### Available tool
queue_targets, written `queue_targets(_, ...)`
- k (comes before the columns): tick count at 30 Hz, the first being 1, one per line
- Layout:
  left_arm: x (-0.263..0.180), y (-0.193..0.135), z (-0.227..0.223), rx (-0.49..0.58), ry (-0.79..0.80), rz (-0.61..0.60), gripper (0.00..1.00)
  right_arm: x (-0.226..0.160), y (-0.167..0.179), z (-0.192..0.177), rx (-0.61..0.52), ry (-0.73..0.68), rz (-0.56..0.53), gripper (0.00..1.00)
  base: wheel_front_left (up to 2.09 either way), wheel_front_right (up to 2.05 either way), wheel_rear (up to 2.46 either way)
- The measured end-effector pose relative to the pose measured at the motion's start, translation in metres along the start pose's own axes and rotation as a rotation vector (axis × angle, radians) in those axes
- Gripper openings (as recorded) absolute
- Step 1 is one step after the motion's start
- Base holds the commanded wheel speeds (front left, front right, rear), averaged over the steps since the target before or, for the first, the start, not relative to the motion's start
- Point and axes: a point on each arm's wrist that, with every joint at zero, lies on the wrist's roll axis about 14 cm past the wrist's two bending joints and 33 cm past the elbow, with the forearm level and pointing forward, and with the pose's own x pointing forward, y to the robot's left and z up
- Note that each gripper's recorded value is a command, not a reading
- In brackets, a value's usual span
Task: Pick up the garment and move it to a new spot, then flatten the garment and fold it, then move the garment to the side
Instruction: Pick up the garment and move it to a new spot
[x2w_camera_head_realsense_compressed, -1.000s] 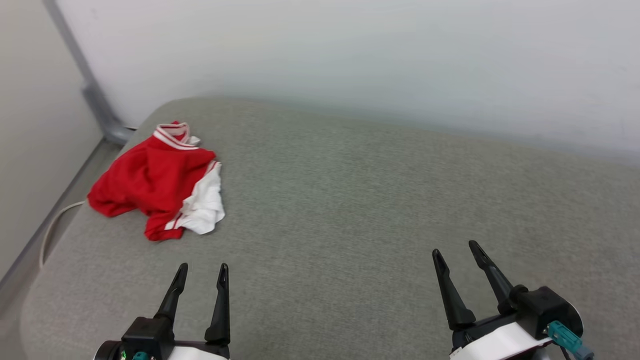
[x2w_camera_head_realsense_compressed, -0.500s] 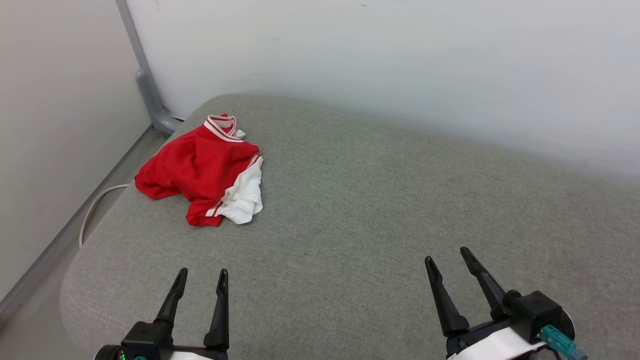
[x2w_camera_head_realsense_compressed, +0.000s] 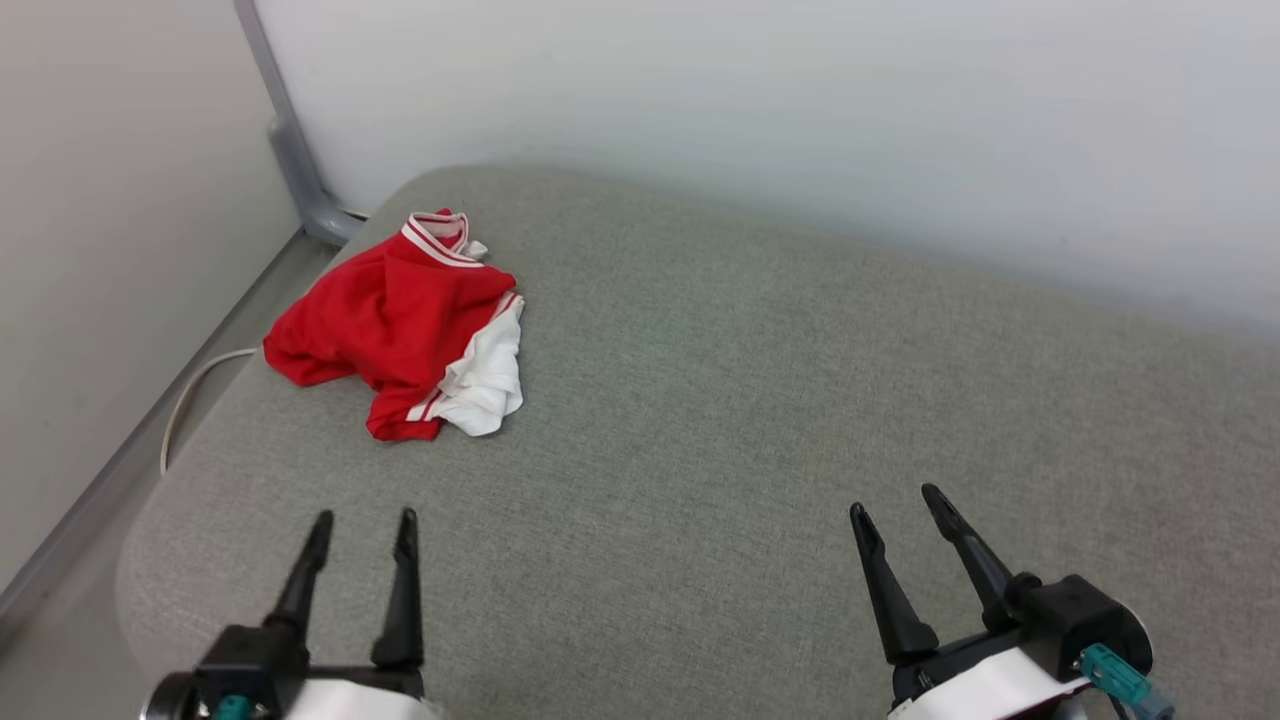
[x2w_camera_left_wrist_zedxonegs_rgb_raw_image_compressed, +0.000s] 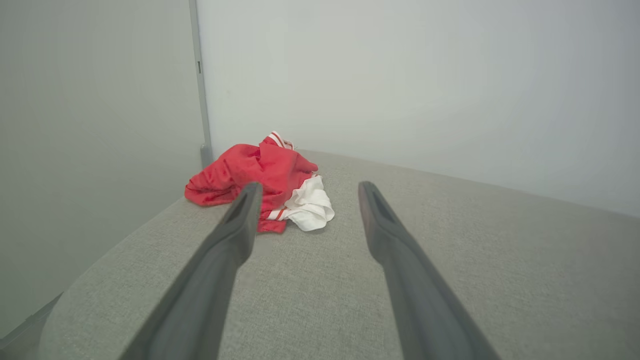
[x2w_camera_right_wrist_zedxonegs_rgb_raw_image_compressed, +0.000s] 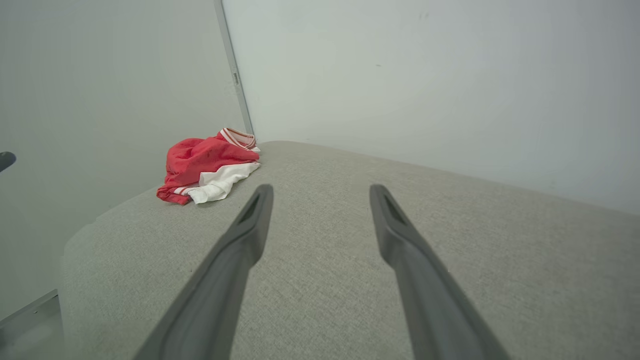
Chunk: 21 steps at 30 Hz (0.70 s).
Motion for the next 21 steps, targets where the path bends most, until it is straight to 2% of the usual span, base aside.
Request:
queue_targets(5,0.027,0.0,0.004,-0.002,-0.015,-0.013,1.0,0.007,-0.012,-0.005,-0.02,0.005,-0.016,1.0,0.0,0.0,0.0)
queue_targets(11,0.081,0.008,-0.018,0.07,0.06,-0.062,1.0,0.022,-0.039,-0.009,-0.032,-0.007,-0.054,1.0,0.0,0.0,0.0)
queue_targets(16,0.144,0.023,-0.037,0.179,0.227,-0.113,1.0,0.033,-0.061,-0.022,-0.038,0.0,-0.071,1.0,0.0,0.0,0.0)
queue_targets(21,0.183,0.033,-0.075,0.193,0.497,-0.132,1.0,0.037,-0.085,-0.04,-0.027,0.02,-0.115,1.0,0.0,0.0,0.0)
